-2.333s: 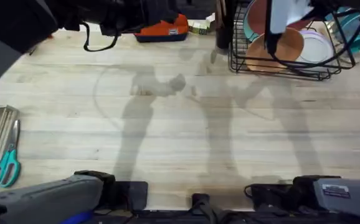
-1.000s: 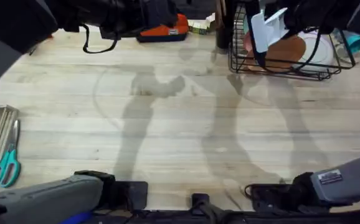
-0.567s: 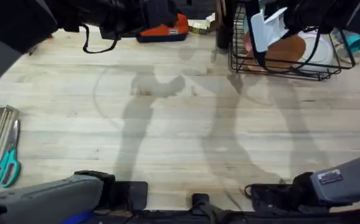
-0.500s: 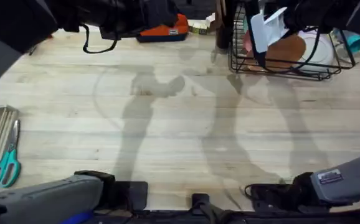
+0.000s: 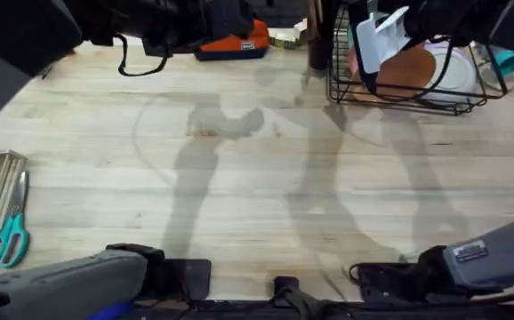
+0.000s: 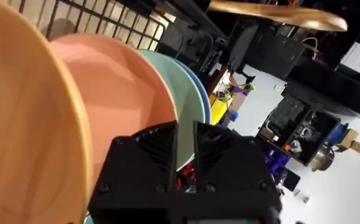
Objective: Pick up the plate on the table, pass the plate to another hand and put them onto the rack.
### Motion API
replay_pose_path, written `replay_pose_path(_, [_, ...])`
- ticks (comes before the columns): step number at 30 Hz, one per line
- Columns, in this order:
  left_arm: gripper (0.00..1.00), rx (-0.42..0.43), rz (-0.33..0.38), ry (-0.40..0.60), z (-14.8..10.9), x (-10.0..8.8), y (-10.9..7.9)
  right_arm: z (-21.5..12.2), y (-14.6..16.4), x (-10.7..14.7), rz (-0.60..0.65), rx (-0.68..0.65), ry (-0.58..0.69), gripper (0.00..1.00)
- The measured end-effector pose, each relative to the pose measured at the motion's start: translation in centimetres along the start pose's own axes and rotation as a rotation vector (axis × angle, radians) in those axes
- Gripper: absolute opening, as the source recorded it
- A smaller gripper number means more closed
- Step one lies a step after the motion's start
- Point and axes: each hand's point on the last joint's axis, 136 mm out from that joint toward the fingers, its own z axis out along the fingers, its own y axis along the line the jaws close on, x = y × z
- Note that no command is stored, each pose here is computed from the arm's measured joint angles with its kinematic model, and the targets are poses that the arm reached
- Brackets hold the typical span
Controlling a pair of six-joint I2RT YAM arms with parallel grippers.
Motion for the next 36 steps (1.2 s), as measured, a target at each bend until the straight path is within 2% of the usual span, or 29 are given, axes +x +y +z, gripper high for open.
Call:
replay_pose_path(13, [0.995,0.0,0.0,0.0,0.0,0.0,0.0,-0.2,0.0,0.4,0.023,0.002,0.007,0.18])
replay_pose_path(22, [0.995,0.0,0.0,0.0,0.0,0.0,0.0,-2.8,-1.7,2.3,0.095,0.051,0.055,0.204])
replay_pose_path(32, [0.995,0.0,0.0,0.0,0.0,0.0,0.0,-3.5,-1.6,2.2,0.159,0.037,0.05,0.237])
replay_pose_path(36, [0.995,0.0,0.0,0.0,0.0,0.0,0.0,-3.8,-1.0,1.9,0.184,0.008,0.039,0.338])
